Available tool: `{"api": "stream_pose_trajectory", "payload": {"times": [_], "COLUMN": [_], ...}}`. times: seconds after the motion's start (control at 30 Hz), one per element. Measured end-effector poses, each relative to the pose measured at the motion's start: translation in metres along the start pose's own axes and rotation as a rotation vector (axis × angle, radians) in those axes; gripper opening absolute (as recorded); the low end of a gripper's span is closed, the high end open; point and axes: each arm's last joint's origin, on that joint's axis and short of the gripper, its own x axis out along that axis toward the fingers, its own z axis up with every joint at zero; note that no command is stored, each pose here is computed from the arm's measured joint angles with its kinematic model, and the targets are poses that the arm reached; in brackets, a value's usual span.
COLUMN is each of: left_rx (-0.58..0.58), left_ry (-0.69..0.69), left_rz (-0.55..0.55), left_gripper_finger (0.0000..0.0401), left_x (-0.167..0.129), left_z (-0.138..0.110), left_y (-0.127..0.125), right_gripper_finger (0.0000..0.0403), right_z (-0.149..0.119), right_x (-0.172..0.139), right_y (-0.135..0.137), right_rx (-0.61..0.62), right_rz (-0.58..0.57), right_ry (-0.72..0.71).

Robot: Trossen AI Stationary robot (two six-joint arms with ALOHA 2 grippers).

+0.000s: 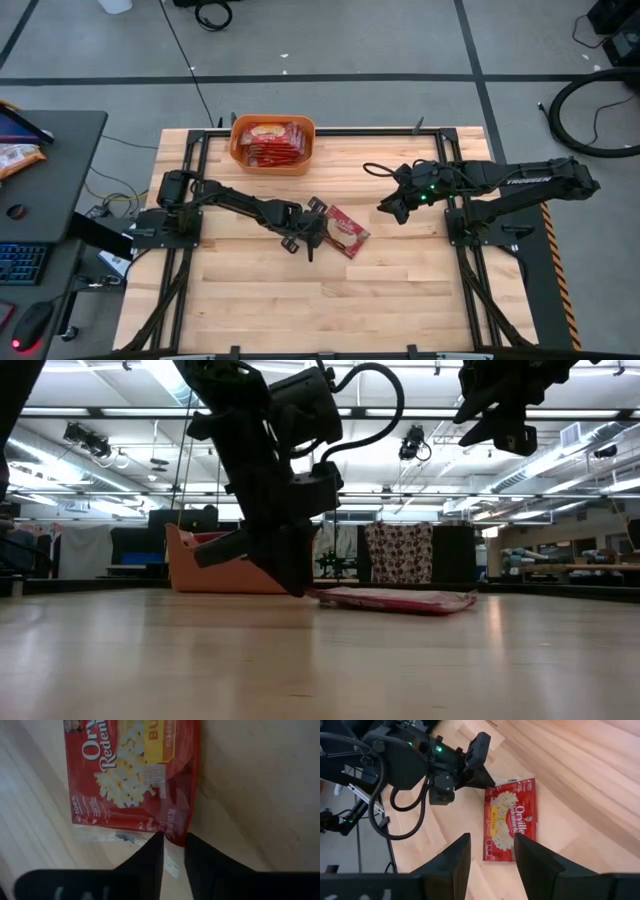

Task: Sort popcorn bags into baskets
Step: Put the popcorn bag into the orange bin

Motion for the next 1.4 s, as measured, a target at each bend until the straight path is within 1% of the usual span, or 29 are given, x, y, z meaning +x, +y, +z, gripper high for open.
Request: {"api": "stream_pose_trajectory", "payload": {"times": [0.1, 0.17, 0.37, 0.47, 0.6, 0.7, 0.77, 0.83, 0.9, 1.07, 1.23, 1.4], "left_rx": [0.008, -0.025, -0.245, -0.382, -0.592, -0.753, -0.827, -0.865, -0.895, -0.96, -0.976, -0.983], "left_ry": [-0.002, 0.005, -0.021, -0.08, -0.165, -0.216, -0.217, -0.22, -0.221, -0.229, -0.258, -0.273], "left_rz": [0.006, 0.013, 0.026, 0.035, -0.018, -0.091, -0.129, -0.144, -0.151, -0.193, -0.202, -0.203], "left_gripper_finger": [0.0038, 0.0012, 0.0005, 0.0004, 0.0003, 0.0002, 0.0002, 0.0001, 0.0001, 0.0001, 0.0001, 0.0001], "left_x": [0.0, -0.001, -0.02, -0.037, -0.059, -0.068, -0.069, -0.068, -0.068, -0.069, -0.075, -0.079], "left_z": [0.0, 0.0, -0.001, -0.003, -0.012, -0.02, -0.024, -0.025, -0.025, -0.024, -0.019, -0.018], "left_y": [0.0, 0.001, 0.008, 0.019, 0.035, 0.045, 0.048, 0.05, 0.05, 0.049, 0.056, 0.062], "right_gripper_finger": [0.0155, 0.0155, 0.0155, 0.0155, 0.0155, 0.0155, 0.0155, 0.0155, 0.0156, 0.0164, 0.018, 0.0183], "right_z": [0.0, -0.001, -0.001, -0.001, -0.003, -0.006, -0.008, -0.01, -0.012, -0.019, -0.028, -0.034], "right_x": [0.0, 0.0, 0.0, 0.001, 0.008, 0.018, 0.027, 0.037, 0.047, 0.075, 0.099, 0.113], "right_y": [0.001, 0.001, 0.001, 0.001, 0.005, 0.013, 0.022, 0.029, 0.033, 0.032, 0.025, 0.021], "right_rx": [0.001, -0.001, -0.001, -0.012, -0.112, -0.267, -0.378, -0.46, -0.499, -0.528, -0.546, -0.551], "right_rz": [0.002, 0.004, 0.004, 0.004, 0.012, 0.043, 0.083, 0.098, 0.091, 0.01, -0.061, -0.098], "right_ry": [0.002, 0.004, 0.004, 0.005, 0.02, 0.027, 0.014, 0.003, -0.012, 0.026, 0.094, 0.141]}}
